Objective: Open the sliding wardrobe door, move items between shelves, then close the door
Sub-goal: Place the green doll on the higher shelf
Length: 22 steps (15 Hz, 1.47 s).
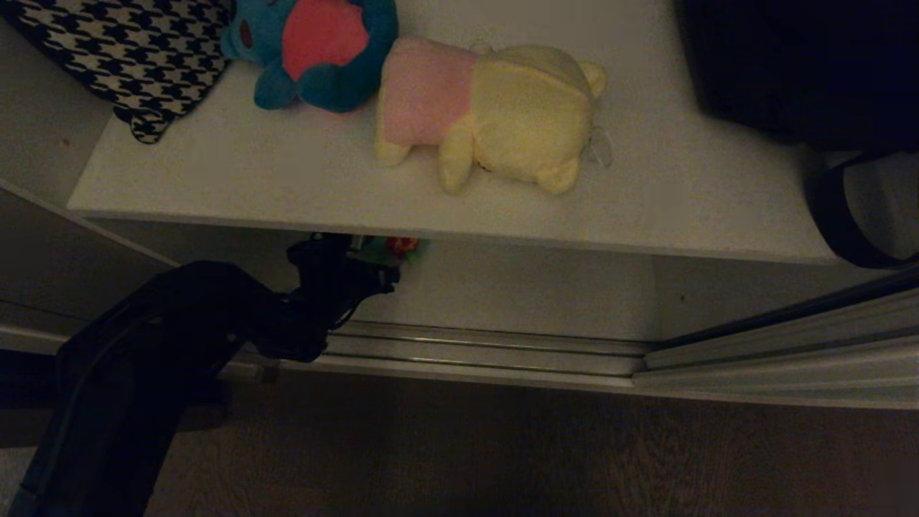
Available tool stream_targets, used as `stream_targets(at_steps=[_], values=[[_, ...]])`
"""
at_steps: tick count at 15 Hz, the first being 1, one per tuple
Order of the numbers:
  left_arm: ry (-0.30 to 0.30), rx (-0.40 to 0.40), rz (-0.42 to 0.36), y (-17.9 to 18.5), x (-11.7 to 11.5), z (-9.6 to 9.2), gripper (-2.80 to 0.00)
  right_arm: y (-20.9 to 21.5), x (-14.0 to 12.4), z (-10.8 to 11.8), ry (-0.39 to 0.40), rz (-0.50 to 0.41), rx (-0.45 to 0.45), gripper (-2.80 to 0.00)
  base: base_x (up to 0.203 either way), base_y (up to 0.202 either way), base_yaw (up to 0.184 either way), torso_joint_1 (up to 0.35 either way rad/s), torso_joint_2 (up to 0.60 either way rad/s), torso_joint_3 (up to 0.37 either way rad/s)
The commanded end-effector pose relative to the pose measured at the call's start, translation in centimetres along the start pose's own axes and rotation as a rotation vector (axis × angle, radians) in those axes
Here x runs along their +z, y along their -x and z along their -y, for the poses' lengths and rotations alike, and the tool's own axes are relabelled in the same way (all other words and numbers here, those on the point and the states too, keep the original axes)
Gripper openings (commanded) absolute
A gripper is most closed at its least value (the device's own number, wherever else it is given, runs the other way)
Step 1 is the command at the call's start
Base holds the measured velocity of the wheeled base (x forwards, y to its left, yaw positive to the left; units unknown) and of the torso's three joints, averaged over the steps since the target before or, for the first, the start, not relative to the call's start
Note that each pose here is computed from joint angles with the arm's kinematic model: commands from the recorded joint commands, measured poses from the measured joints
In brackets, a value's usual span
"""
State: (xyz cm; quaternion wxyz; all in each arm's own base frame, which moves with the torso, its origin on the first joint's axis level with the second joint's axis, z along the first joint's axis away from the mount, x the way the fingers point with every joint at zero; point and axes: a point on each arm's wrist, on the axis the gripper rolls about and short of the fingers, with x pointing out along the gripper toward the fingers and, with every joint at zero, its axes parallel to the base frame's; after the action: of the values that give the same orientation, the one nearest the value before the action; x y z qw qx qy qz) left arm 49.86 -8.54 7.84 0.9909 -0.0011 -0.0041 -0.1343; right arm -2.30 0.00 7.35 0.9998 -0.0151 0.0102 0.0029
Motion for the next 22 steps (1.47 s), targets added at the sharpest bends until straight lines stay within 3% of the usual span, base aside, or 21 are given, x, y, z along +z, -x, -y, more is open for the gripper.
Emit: stream_targets(at_steps=[1, 4, 9, 14, 16, 18, 22], values=[[0.024, -0.001, 0.028, 0.2, 1.5, 0.1, 0.00, 0.0, 0.0, 0.0, 0.000, 0.000, 0.000, -2.80, 0.000, 0.000, 0.000, 0.000, 0.00, 0.000], [0.089, -0.004, 0.010, 0.5, 2.2, 0.2, 0.00, 0.0, 0.0, 0.0, 0.000, -0.001, 0.001, -2.80, 0.000, 0.000, 0.000, 0.000, 0.00, 0.000], [0.107, -0.008, 0.027, 0.7, 2.9, 0.4, 0.00, 0.0, 0.0, 0.0, 0.000, 0.000, 0.001, -2.80, 0.000, 0.000, 0.000, 0.000, 0.00, 0.000], [0.133, -0.027, 0.018, -0.3, 1.8, 1.1, 0.00, 0.0, 0.0, 0.0, 0.000, 0.000, 0.001, -2.80, 0.000, 0.000, 0.000, 0.000, 0.00, 0.000], [0.189, -0.036, -0.005, -0.9, 2.1, 1.7, 0.00, 0.0, 0.0, 0.0, 0.000, 0.001, 0.001, -2.80, 0.000, 0.000, 0.000, 0.000, 0.00, 0.000], [0.292, -0.034, -0.060, -1.2, 2.4, 2.2, 0.00, 0.0, 0.0, 0.0, 0.000, 0.001, 0.001, -2.80, 0.000, 0.000, 0.000, 0.000, 0.00, 0.000], [0.373, -0.037, -0.108, -1.0, 3.2, 2.6, 0.00, 0.0, 0.0, 0.0, 0.000, 0.001, 0.001, -2.80, 0.000, 0.000, 0.000, 0.000, 0.00, 0.000]])
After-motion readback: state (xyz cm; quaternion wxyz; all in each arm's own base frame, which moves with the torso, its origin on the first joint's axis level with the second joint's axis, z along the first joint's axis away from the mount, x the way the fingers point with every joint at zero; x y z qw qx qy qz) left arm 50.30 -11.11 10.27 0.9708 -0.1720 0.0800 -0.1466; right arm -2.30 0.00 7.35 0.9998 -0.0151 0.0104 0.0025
